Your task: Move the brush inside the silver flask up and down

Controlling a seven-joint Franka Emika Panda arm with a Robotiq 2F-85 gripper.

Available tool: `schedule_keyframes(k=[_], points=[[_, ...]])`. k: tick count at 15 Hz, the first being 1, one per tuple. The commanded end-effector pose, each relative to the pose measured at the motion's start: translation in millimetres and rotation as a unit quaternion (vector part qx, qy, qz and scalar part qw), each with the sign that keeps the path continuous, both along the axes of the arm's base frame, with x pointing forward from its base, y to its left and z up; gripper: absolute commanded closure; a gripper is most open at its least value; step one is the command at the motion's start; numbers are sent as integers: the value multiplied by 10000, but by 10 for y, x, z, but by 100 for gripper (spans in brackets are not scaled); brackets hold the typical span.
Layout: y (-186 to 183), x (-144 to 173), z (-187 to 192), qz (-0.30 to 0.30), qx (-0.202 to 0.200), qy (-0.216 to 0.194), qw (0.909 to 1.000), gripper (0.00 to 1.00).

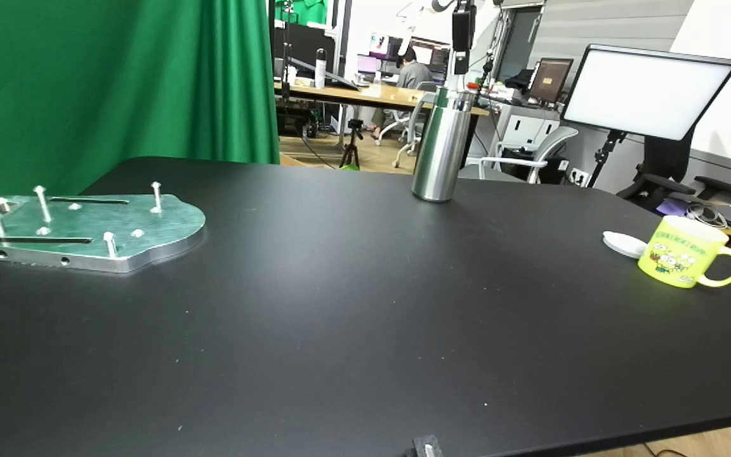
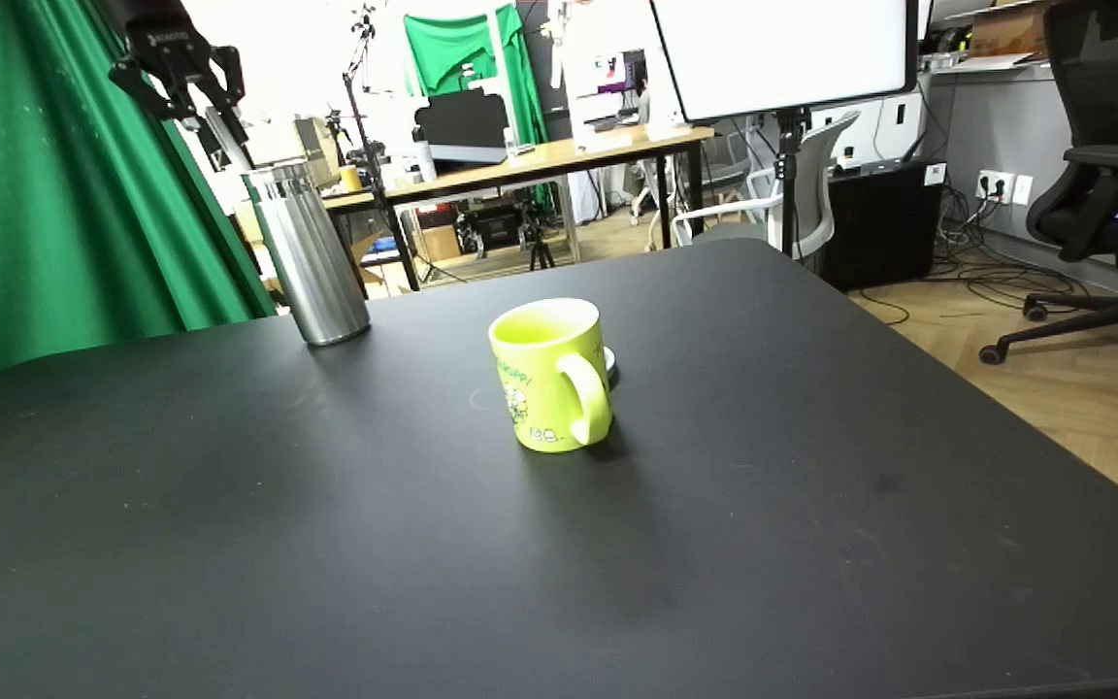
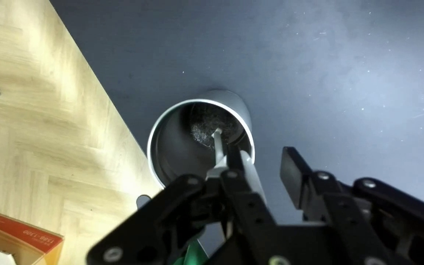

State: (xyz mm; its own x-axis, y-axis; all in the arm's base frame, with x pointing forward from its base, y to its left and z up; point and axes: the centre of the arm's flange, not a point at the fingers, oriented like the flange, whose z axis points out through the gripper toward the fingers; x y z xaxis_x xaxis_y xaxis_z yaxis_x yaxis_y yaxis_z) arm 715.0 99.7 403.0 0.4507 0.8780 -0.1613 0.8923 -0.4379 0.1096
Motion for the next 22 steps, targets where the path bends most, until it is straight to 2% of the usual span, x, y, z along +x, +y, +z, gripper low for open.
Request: schedule_keyframes(k=[1, 3, 4, 6, 14, 17, 22], points=[[4, 73, 71, -202, -49, -50, 9998, 97], [-48, 25, 195, -292, 14, -120, 9995, 100], [-78, 6, 264, -347, 47, -154, 9993, 96], [-171, -49, 470, -447, 127, -276, 9985, 96], [-540, -350, 1475, -855, 525, -591, 9932, 96], [-641, -361, 1449, -971, 598, -305, 9930, 96], [-772, -240, 929, -1157, 432, 102, 9923, 96]])
